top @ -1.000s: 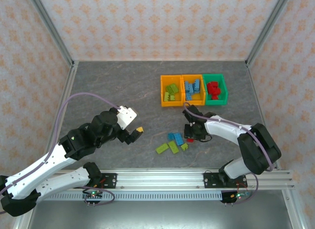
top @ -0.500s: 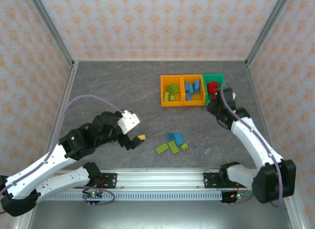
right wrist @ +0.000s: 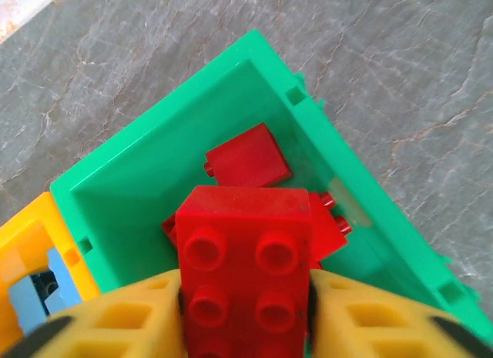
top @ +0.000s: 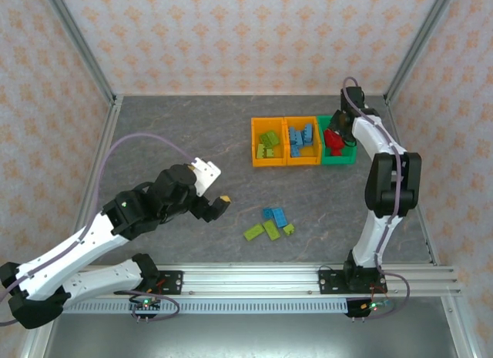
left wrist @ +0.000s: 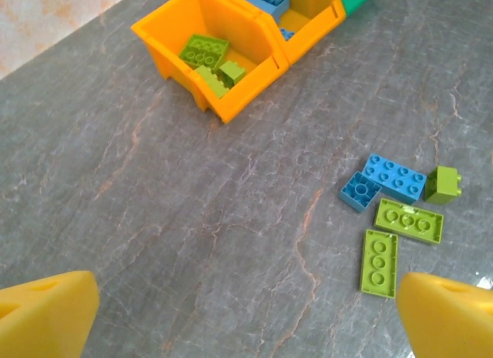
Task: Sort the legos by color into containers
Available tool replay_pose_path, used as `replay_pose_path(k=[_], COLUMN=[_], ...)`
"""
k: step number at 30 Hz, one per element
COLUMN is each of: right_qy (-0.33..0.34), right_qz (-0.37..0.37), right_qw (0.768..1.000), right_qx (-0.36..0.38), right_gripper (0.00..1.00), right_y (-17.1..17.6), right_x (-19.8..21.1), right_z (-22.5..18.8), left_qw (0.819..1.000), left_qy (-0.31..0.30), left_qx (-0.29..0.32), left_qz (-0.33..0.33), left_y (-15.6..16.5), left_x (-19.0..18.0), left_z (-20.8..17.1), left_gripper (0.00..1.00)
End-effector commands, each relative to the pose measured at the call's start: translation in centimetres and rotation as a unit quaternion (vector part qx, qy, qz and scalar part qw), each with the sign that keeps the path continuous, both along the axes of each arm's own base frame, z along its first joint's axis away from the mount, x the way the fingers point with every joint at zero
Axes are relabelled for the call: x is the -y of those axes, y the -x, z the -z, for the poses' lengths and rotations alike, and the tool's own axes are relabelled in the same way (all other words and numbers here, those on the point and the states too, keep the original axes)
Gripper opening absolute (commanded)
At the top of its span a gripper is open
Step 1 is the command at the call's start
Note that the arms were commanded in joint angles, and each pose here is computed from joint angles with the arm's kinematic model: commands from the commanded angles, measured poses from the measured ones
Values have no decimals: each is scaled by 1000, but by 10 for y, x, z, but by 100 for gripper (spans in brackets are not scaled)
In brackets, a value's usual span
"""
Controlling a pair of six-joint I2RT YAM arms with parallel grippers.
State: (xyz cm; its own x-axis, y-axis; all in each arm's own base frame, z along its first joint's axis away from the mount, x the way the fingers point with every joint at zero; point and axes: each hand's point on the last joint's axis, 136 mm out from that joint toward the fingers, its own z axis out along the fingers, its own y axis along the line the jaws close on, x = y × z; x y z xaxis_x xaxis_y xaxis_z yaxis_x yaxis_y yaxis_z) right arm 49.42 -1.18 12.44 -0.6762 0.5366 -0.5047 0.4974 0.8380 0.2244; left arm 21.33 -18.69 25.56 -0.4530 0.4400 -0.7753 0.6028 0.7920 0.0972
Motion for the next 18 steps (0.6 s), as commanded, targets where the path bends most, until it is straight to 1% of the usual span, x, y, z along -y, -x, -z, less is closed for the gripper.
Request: replay_pose_path(k=[1,5,8,12,15,16,18], right_qy=[-12,-41,-77,-108,-121,-125,-129], right_qz=[-11,-29,-53,-118,-152,-164,-173], right_qw=[1000,999,995,986,980,978,976], right_qx=[-10,15,26,40,33,42,38], right_gripper=[53,56,57,62,64,65,66], right_y=[13,43,81,141,183,197,218], right_x=[-5,-18,-35,-75,-99,-105,-112], right_z=[-20,-49,-66,-81,-82,-88,-87], left_qw=[998,994,988,976,958,951,940], left_qy=[37,79,104,133,158,162,158], left_qx=[-27,-75,-107,-148,-193,-207,-230], left_qz=[-53,-24,-30,-85,-143,-164,-195], left_y=[-4,4,3,-11,-21,-24,-28], left_x=[-1,23,36,52,70,77,91], left_z=[-1,16,29,54,77,85,103], left_gripper=[100,100,100,94,87,86,84])
